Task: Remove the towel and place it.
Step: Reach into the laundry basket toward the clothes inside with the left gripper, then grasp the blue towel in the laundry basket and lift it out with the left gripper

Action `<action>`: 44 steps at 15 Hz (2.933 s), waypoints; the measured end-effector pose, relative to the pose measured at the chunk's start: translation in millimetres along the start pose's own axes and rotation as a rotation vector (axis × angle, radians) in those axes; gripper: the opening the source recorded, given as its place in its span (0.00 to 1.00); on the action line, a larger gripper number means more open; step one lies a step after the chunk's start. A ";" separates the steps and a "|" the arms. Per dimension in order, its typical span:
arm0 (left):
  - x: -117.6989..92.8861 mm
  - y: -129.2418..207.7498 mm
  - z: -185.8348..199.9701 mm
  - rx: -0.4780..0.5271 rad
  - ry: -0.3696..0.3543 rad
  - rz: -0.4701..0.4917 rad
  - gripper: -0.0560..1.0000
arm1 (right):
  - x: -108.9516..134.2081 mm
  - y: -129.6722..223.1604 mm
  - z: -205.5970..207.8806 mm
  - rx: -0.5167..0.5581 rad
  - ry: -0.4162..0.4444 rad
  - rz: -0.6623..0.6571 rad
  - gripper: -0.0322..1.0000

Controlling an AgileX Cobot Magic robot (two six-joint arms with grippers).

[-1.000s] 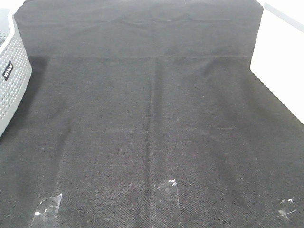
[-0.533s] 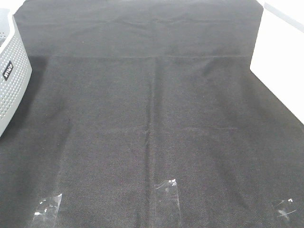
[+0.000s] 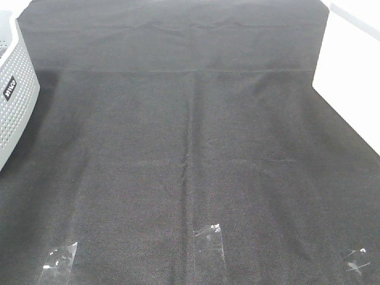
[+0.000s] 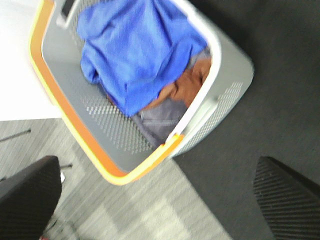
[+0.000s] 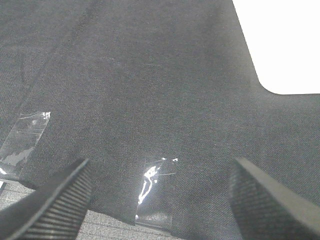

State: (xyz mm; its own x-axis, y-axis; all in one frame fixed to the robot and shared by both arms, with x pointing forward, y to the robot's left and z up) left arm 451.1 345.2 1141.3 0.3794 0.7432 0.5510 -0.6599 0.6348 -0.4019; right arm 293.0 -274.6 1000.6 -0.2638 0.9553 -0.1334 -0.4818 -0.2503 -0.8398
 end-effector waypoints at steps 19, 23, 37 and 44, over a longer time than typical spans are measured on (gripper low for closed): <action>56.5 2.0 -232.8 0.282 0.096 -0.425 0.98 | 0.0 0.0 0.0 0.000 0.000 0.000 0.74; 52.3 10.8 -273.6 0.271 0.127 -0.539 0.98 | 0.0 0.0 0.0 0.000 0.000 0.000 0.74; 22.9 27.6 -339.1 0.280 0.214 -0.604 0.93 | 0.0 0.0 0.0 0.000 0.000 0.000 0.74; 16.6 29.2 -342.0 0.279 0.240 -0.565 0.25 | 0.0 0.0 0.0 0.000 0.000 0.000 0.74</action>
State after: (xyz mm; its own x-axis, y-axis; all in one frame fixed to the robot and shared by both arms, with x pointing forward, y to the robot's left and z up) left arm 660.0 448.3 888.7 0.8280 0.3599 0.4300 -0.4483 0.8855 0.1222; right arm 293.0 -274.6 1000.6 -0.2638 0.9553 -0.1334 -0.4818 -0.2503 -0.8398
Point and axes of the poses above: a point on each arm's last joint axis where the gripper is mounted, z pointing back along that axis away from the gripper, x along the wrist's bending axis when the last joint is at zero, y = z × x, the point moved 7 cm from there along -z, pointing out along that axis toward the gripper, and after that the axes turned 11 degrees about z, right-handed, at the moved point
